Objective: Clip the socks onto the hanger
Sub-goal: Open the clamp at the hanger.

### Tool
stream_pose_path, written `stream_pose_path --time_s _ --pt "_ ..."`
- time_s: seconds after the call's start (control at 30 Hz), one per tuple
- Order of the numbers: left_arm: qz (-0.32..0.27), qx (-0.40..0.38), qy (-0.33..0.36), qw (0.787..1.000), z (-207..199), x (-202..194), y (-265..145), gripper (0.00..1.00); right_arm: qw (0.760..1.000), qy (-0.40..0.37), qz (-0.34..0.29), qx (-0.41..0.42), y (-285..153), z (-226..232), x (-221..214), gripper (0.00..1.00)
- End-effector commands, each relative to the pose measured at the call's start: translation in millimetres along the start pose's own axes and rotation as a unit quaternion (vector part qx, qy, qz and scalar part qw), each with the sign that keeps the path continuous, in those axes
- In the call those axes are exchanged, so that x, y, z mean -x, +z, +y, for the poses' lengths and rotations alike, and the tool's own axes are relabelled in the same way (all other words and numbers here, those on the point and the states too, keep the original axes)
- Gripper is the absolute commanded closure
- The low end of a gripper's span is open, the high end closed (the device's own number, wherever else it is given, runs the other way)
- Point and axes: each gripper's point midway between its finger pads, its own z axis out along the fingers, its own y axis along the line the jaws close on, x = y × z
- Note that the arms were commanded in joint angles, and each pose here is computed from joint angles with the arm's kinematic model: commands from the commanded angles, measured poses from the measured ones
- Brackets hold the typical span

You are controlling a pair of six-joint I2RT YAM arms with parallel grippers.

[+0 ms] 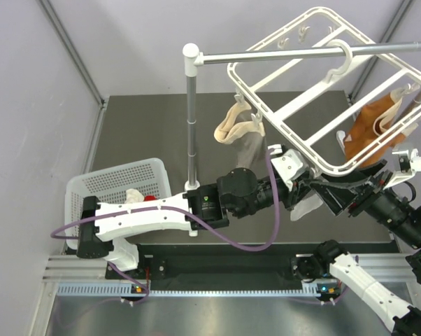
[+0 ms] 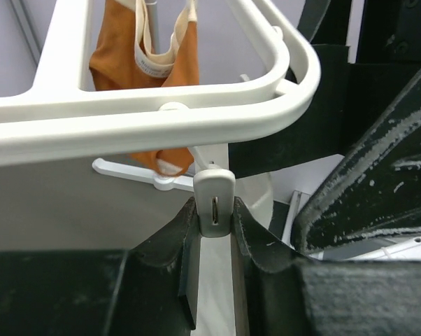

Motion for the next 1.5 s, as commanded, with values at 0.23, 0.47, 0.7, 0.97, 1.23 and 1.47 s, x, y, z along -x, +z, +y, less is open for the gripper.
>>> stream_pose_path --time_s 0.23,0.47,0.7,0.97,1.23,1.47 --pt "0.006 -0.036 0.017 0.999 -32 0 1 1.00 0.998 0.007 -0.049 -0.036 11 -13 21 0.56" --pt "0.007 -0.037 0.018 0.999 -35 -2 3 1.00 0.998 0.015 -0.047 -0.028 22 -13 20 0.54" --pt "0.012 -0.013 0.019 1.000 -26 3 -2 0.81 0.999 0.010 -0.045 -0.009 23 -8 18 1.00" --pt "0.015 0.091 -0.012 0.996 26 12 -71 0.34 0.999 0.006 -0.044 -0.028 23 -16 13 1.00" --pt "0.106 0.345 -0.049 0.931 126 -43 -203 0.36 0.999 0.000 -0.033 -0.031 26 -21 4 1.00" --pt "0.091 0.550 -0.127 0.821 194 -102 -338 0.40 0.999 -0.004 -0.025 -0.026 28 -21 -1 1.00"
